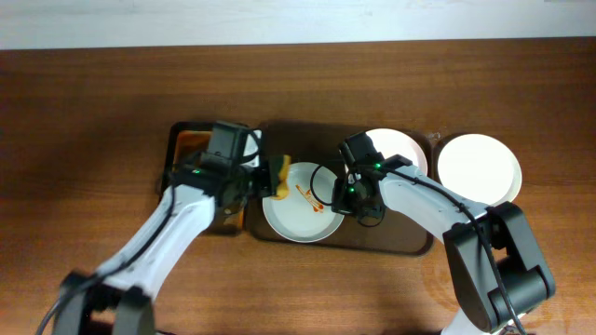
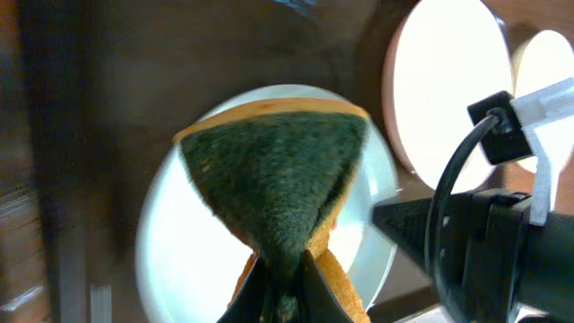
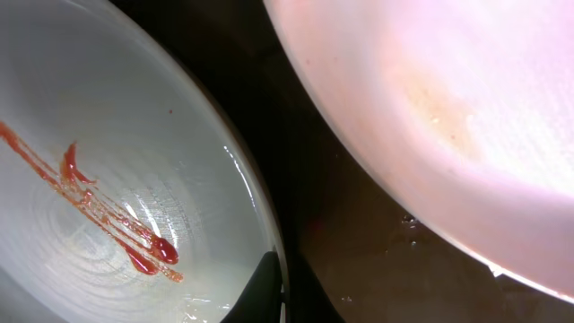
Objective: Clean dirty plates on tray and stack at the side
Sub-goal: 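Scrub the left plate with the sponge in the left gripper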
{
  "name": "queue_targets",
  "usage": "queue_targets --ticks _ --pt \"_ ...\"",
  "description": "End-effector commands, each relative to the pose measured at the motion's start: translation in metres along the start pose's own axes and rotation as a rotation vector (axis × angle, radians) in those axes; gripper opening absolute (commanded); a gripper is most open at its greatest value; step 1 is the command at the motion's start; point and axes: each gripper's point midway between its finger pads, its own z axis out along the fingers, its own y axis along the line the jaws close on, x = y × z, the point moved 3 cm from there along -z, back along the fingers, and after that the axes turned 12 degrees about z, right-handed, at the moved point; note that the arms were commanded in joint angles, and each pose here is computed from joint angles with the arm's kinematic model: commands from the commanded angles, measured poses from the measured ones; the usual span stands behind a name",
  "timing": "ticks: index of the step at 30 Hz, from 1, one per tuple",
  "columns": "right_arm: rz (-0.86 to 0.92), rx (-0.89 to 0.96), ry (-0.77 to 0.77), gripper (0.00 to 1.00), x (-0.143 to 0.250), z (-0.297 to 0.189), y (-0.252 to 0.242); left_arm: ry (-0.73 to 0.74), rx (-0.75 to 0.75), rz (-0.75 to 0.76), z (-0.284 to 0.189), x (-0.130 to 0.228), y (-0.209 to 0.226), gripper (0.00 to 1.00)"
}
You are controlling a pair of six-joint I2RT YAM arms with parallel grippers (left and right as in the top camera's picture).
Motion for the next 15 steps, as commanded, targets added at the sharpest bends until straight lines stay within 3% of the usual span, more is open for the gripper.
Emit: queue_targets --ticks 1,6,15 --pt "-0.015 0.084 -0.019 0.04 0.001 0.007 -0.015 0.102 0.184 -0.036 0.033 0.016 -0.019 0.0" --pt "-0.015 0.084 -0.02 0.04 0.001 0.007 -0.015 0.17 0.43 -0.044 0.064 0.026 -0.036 0.0" --pt "-0.015 0.084 -0.02 0.04 0.001 0.007 -0.015 0.248 0.485 -0.057 0.081 0.045 -0.045 0.0"
